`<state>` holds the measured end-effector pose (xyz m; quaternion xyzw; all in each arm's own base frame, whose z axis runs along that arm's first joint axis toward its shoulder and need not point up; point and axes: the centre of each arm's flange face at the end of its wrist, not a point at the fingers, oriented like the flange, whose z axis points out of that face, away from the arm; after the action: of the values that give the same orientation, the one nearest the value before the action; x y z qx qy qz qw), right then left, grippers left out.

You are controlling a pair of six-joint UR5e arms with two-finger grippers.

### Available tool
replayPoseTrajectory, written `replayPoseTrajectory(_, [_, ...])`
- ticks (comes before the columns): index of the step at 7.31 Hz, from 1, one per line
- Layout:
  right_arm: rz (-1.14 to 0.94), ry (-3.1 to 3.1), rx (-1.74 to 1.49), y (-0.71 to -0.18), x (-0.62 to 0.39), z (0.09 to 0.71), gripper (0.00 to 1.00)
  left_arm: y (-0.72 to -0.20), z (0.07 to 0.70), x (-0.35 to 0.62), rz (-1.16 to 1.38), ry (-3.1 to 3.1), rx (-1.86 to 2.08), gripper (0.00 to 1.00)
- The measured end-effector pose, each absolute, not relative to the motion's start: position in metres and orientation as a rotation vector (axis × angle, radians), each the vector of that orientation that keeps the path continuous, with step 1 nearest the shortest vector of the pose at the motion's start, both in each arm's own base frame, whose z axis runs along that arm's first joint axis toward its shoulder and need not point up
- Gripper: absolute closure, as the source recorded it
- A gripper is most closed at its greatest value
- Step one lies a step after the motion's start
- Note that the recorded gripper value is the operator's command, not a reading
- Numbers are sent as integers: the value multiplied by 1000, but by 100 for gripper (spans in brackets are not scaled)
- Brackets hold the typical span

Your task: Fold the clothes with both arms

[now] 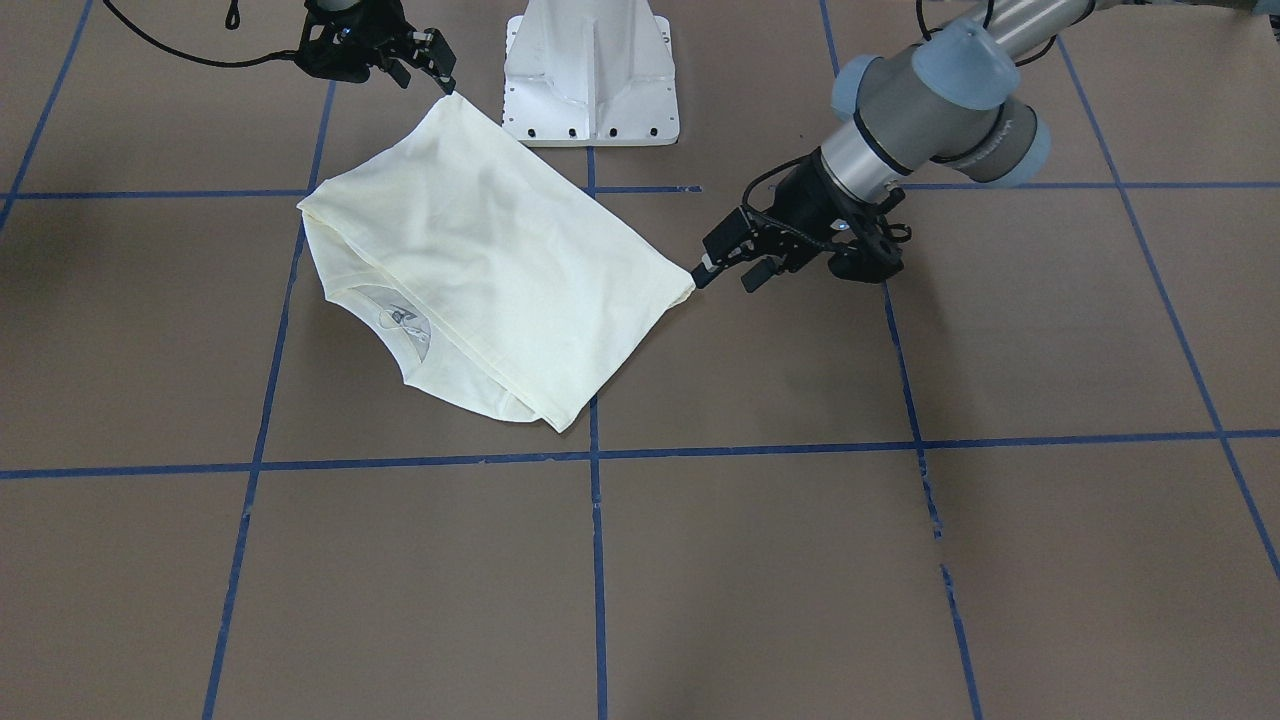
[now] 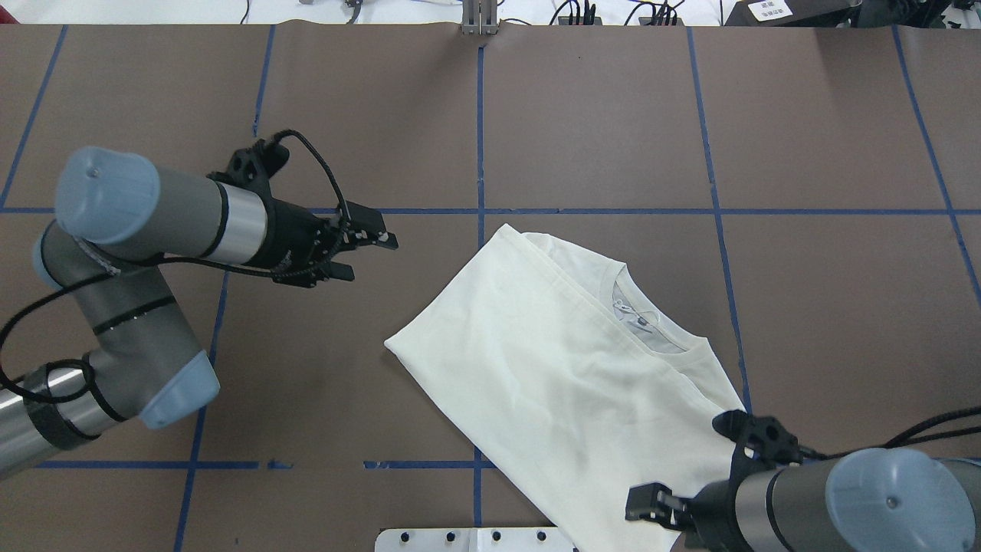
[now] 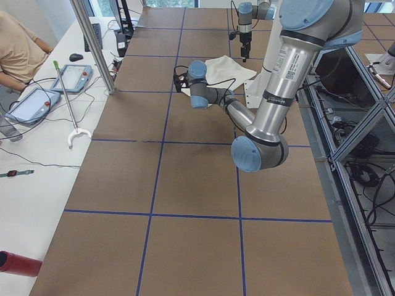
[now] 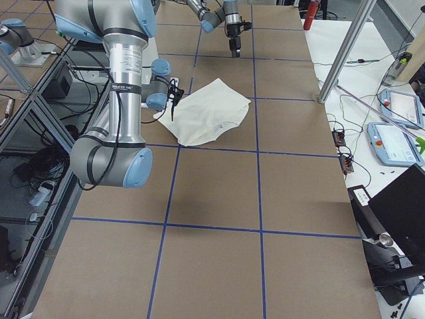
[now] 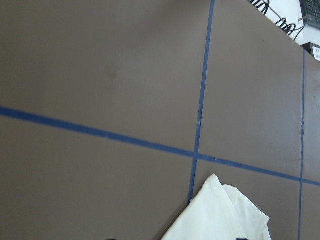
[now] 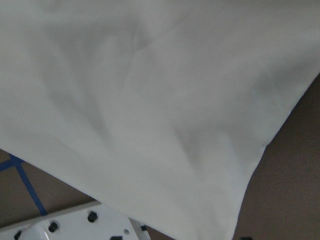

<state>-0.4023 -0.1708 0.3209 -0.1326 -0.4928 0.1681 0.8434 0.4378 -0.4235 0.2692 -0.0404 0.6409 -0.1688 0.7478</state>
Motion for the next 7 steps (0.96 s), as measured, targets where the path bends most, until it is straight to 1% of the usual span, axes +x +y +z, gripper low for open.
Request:
replayPoseTrajectory(2, [498,-1076,-181,-239,-384,318,0,-375,280,498,-417,1314,-144,17])
replayPoseTrajectory(3, [531,-1075,-158,-256,-382,321,0,-356,287,518,-417,1281,-151,18])
replayPoseTrajectory(4, [546,-1076,-148,-264,-383,322,0,-346,293,529,-417,1255,-156,24])
replayPoseTrajectory(6, [555,-1070,-143,-271,-389,325,0,-343,304,542,-418,1221,-158,40])
replayPoseTrajectory(7, [557,-1068,-143,-271,-390,325,0,-346,308,544,-423,1212,-149,82])
